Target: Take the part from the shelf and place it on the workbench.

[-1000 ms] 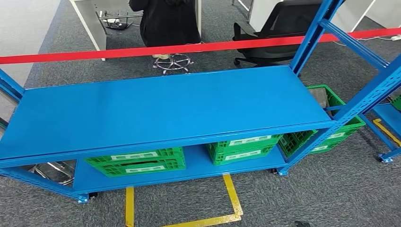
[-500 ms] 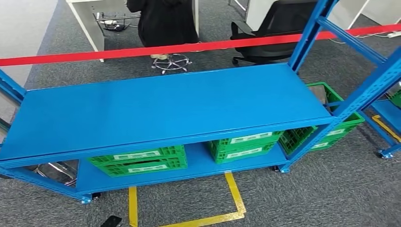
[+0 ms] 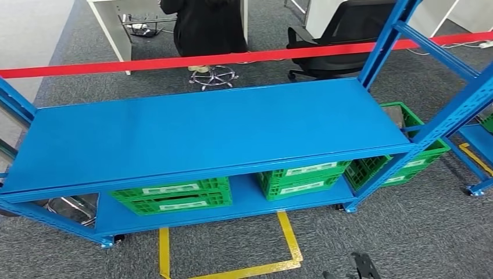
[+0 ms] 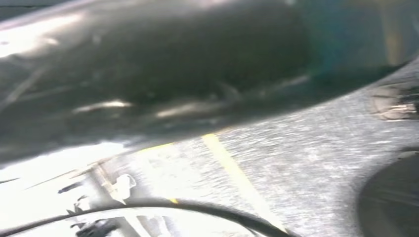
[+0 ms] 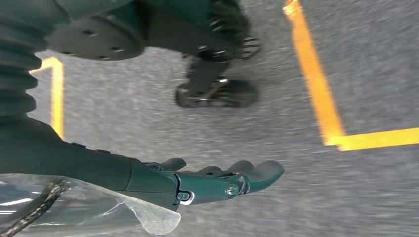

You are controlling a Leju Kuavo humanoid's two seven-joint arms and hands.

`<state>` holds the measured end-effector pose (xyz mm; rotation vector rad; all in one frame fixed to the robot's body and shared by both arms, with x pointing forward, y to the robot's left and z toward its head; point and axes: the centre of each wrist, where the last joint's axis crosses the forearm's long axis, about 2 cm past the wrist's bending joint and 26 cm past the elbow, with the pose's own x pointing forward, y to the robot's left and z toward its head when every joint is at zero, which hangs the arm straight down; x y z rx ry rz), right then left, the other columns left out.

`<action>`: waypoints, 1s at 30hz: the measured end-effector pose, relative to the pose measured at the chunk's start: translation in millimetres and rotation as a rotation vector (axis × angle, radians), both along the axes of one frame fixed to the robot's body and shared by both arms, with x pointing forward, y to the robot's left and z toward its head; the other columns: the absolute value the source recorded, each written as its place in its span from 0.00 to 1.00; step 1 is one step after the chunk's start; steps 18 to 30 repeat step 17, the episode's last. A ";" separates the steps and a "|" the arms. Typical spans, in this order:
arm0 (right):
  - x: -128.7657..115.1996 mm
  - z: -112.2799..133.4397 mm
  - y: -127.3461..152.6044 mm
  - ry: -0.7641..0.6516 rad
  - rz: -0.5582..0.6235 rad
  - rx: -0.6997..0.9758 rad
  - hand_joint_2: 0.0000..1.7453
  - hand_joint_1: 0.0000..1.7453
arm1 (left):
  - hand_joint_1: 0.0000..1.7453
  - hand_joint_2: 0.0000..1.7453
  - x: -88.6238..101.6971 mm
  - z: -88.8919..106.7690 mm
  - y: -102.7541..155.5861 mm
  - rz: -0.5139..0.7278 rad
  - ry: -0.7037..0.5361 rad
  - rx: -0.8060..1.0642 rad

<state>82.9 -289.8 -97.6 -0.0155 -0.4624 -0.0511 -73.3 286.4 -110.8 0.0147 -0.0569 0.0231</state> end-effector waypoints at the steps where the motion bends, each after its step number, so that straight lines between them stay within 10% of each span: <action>1: -1.4 -0.3 0.1 0.006 0.001 0.005 1.00 0.00 | 0.00 0.00 0.8 -0.1 0.5 0.003 -0.001 -0.004; 3: -14.6 -3.1 0.3 0.042 0.005 0.011 1.00 0.00 | 0.00 0.00 13.3 -0.9 1.1 0.007 -0.033 -0.009; 7: -51.3 -9.0 1.6 0.133 0.017 0.018 0.00 0.00 | 0.00 0.00 47.7 -1.7 1.9 0.007 -0.115 -0.013; 30: -72.3 -11.6 0.0 0.186 0.030 0.016 0.00 0.00 | 0.00 0.00 69.0 -0.8 2.6 0.001 -0.169 -0.014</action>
